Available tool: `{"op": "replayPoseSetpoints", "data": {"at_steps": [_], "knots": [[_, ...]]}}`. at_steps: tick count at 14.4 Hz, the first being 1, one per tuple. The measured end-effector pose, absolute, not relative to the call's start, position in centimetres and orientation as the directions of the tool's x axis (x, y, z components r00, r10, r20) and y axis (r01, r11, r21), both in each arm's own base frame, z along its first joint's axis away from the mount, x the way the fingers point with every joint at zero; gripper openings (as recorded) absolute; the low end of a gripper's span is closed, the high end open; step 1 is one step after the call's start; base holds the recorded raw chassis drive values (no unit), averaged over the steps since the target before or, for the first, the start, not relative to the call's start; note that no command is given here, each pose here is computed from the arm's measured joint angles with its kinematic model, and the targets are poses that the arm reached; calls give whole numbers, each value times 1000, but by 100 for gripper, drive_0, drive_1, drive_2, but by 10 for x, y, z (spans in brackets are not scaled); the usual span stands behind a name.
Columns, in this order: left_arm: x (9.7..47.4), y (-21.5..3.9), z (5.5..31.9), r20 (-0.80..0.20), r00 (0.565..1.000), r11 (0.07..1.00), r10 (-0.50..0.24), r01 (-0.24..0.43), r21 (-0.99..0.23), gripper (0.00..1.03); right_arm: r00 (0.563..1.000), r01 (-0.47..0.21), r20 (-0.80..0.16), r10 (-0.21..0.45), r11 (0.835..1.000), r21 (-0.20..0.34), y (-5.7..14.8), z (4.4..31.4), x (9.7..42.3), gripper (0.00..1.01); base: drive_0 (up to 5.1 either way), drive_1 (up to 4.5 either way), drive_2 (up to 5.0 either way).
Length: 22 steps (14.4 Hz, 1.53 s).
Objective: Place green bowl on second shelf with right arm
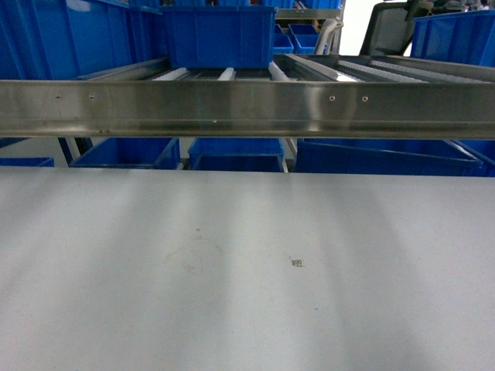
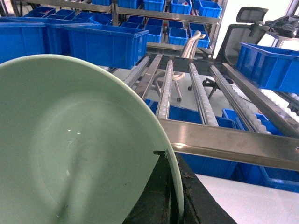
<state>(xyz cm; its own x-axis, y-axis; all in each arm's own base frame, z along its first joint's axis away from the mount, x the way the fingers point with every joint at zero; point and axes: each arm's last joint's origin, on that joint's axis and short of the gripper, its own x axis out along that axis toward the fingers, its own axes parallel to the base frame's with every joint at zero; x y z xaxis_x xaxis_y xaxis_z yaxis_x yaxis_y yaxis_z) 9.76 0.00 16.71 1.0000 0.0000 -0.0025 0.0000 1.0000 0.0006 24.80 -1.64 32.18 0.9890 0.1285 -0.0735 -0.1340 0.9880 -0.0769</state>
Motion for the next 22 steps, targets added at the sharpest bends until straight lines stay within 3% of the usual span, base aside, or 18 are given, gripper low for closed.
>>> {"op": "replayPoseSetpoints", "data": {"at_steps": [4,7,10,12,15,22], "knots": [[98,0,167,-2,1000,1000,0,0,1,98,989,-124,-82,122,992,-22,-20,318,199,2,0,0,0],[98,0,167,-2,1000,1000,1,-1,1,98,987,-159,-37,158,987,-26,-15,322,176,2,0,0,0],[98,0,167,-2,1000,1000,1,-1,1,98,984,-158,-89,156,987,-10,-14,301,161,2,0,0,0],[98,0,167,-2,1000,1000,0,0,1,98,993,-114,-40,113,993,-16,-15,301,154,2,0,0,0],[98,0,167,-2,1000,1000,1,-1,1,98,993,-112,-46,111,994,-14,-15,300,155,2,0,0,0],[98,0,167,-2,1000,1000,0,0,1,98,994,-105,-45,104,994,-14,-15,300,155,2,-469,143,344]]}}
